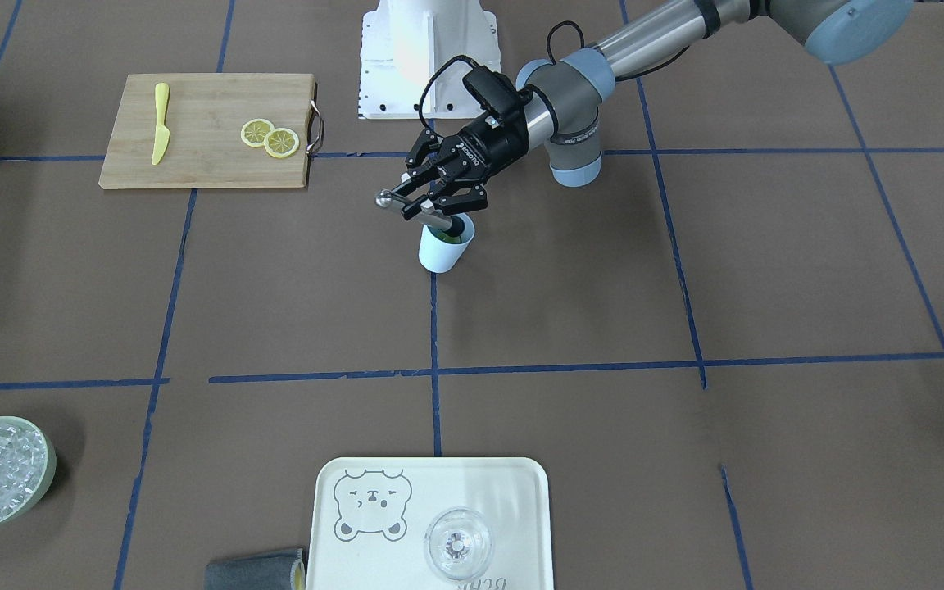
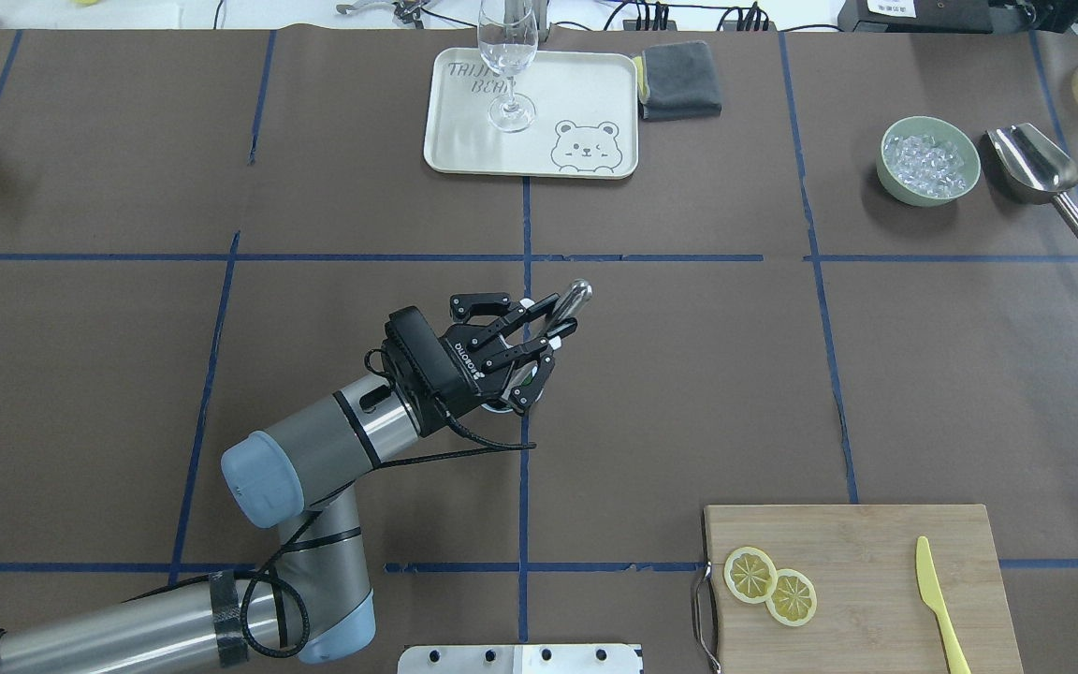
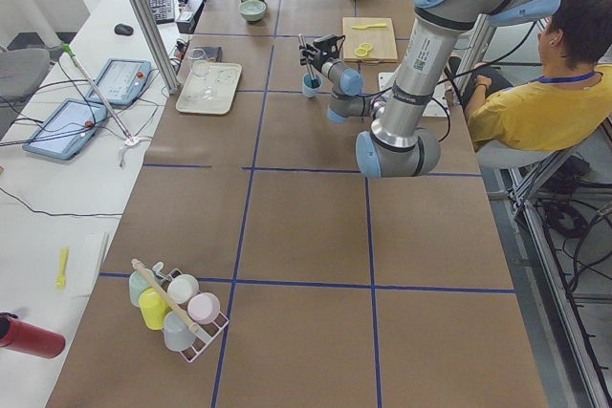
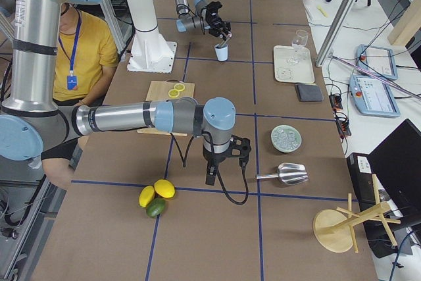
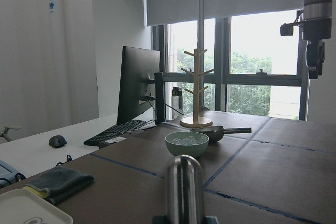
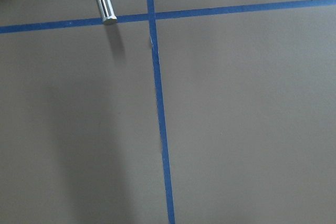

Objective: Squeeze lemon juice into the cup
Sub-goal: 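Press the muddler down onto the lemon inside the cup with the left gripper, then lift the muddler out of the cup and carry it back with the left gripper, then stand the muddler upright on the table and open the left gripper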

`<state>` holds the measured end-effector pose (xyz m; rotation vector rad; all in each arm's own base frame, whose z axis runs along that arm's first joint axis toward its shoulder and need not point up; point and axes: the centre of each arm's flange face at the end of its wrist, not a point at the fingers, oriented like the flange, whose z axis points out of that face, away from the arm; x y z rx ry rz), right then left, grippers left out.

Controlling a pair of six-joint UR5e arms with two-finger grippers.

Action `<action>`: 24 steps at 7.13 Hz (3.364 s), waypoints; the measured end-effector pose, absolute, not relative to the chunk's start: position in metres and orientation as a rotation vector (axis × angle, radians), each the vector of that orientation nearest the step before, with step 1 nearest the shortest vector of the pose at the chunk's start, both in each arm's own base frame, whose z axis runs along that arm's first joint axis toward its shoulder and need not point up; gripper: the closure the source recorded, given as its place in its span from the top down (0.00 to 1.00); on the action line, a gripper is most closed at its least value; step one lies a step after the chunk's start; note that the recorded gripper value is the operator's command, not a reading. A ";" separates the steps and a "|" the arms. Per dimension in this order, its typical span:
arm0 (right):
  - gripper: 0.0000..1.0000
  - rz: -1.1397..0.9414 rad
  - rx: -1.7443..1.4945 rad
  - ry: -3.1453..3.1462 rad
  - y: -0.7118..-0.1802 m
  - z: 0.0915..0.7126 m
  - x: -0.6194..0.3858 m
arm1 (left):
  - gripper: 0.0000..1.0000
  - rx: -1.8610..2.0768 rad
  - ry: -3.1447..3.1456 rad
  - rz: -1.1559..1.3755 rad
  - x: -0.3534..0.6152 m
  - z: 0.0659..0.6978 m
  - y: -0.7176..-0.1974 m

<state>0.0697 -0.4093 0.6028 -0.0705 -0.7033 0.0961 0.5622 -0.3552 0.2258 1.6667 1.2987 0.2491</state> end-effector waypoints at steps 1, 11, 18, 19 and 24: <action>1.00 0.096 -0.070 -0.703 -0.410 0.603 0.070 | 0.00 1.689 1.320 0.231 0.551 0.212 -0.356; 1.00 0.097 -0.075 -0.704 -0.409 0.605 0.070 | 0.00 1.343 0.881 0.351 0.453 0.167 -0.441; 1.00 0.100 -0.080 -0.704 -0.409 0.608 0.070 | 0.00 0.546 0.620 0.423 0.310 0.358 -0.513; 1.00 0.099 -0.078 -0.705 -0.410 0.607 0.070 | 0.00 0.476 0.621 0.323 0.301 0.383 -0.509; 1.00 0.072 -0.013 -0.707 -0.414 0.602 0.070 | 0.00 0.314 0.693 -0.095 0.289 0.452 -0.493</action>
